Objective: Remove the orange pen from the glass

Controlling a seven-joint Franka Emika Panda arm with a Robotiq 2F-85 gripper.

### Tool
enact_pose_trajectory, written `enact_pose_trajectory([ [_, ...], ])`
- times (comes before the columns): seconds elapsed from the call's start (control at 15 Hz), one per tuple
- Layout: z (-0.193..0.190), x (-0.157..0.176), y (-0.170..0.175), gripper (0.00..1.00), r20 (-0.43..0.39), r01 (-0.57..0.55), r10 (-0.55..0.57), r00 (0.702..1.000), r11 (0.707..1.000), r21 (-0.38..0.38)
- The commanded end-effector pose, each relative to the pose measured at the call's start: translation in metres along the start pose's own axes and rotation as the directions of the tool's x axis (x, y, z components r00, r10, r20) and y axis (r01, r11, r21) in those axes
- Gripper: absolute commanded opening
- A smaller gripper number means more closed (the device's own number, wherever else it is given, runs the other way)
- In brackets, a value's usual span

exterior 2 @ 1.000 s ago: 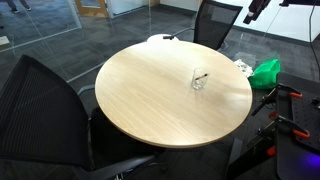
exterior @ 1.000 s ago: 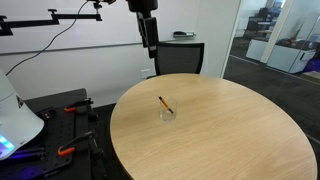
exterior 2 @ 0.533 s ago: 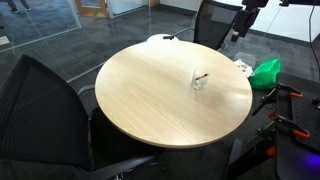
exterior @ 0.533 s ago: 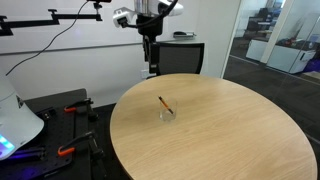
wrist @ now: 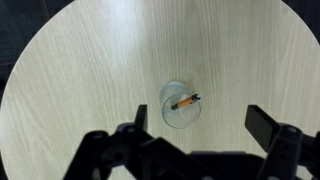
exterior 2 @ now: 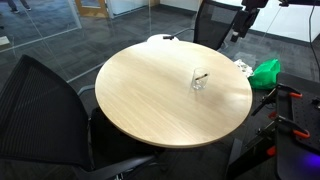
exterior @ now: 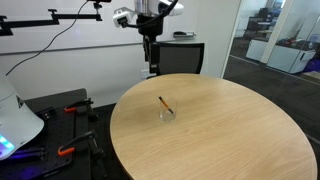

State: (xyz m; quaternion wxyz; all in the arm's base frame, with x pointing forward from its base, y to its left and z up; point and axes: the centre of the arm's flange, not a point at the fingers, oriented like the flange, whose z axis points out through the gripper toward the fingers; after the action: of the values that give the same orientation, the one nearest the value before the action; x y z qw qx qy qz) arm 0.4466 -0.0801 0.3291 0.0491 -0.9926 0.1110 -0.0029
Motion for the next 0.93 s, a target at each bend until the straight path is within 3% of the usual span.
enact_pose_trajectory([
  [0.0, 0.011, 0.021, 0.006, 1.0, 0.03, -0.069, 0.069, 0.997, 0.998, 0.006],
  [0.53, 0.067, 0.063, 0.018, 1.0, 0.112, -0.275, 0.272, 0.956, 0.961, 0.008],
  [0.87, 0.097, 0.084, 0.014, 0.97, 0.148, -0.333, 0.327, 0.933, 0.943, 0.018],
])
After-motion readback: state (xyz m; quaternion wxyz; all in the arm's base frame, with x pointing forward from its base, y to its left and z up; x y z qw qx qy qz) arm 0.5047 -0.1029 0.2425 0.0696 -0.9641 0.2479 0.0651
